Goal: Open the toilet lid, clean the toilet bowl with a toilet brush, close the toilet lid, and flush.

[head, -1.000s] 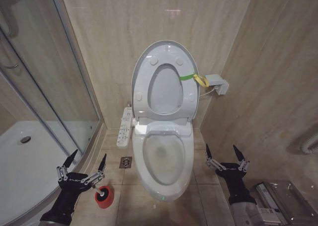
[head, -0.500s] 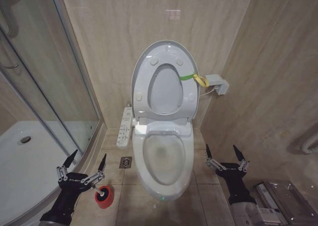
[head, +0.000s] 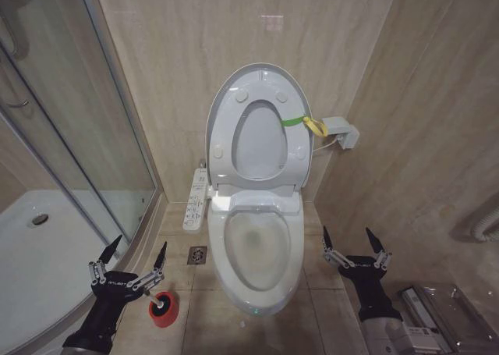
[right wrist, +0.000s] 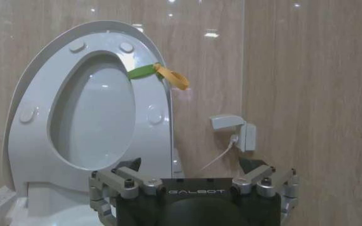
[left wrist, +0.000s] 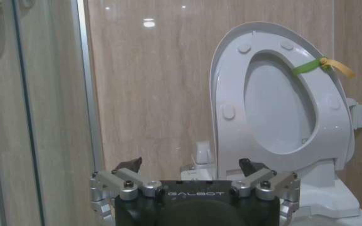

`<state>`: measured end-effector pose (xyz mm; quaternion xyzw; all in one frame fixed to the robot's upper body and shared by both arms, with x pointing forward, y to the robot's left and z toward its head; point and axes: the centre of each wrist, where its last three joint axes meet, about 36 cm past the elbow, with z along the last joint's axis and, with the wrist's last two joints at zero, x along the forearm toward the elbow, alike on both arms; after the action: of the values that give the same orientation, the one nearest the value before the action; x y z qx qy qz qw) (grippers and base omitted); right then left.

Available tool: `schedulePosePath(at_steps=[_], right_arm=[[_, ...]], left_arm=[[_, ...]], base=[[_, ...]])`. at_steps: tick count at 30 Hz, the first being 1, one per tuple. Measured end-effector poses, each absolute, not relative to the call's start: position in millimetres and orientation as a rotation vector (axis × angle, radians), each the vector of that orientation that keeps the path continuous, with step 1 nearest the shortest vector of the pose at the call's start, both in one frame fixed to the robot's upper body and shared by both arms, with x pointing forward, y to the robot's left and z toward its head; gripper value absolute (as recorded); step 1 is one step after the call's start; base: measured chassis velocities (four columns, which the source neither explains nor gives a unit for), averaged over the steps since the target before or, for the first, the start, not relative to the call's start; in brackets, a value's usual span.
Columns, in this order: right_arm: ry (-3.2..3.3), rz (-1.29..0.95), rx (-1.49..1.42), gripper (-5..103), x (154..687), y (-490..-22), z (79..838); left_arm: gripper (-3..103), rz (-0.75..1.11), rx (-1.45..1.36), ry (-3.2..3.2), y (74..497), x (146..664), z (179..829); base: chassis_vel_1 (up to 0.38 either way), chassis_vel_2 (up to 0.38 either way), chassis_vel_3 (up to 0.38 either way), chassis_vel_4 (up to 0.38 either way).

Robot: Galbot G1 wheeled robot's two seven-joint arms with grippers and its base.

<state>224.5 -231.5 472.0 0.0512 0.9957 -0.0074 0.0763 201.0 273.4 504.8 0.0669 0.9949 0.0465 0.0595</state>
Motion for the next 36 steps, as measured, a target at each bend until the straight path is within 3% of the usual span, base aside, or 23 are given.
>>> schedulePosePath(at_steps=[36], right_arm=[[2.985, -0.022, 0.153, 100, 224.5, -231.5, 472.0]], left_arm=[[100, 0.141, 0.203, 3.012, 273.4, 201.0, 504.8]], base=[[0.000, 0.000, 0.000, 0.000]])
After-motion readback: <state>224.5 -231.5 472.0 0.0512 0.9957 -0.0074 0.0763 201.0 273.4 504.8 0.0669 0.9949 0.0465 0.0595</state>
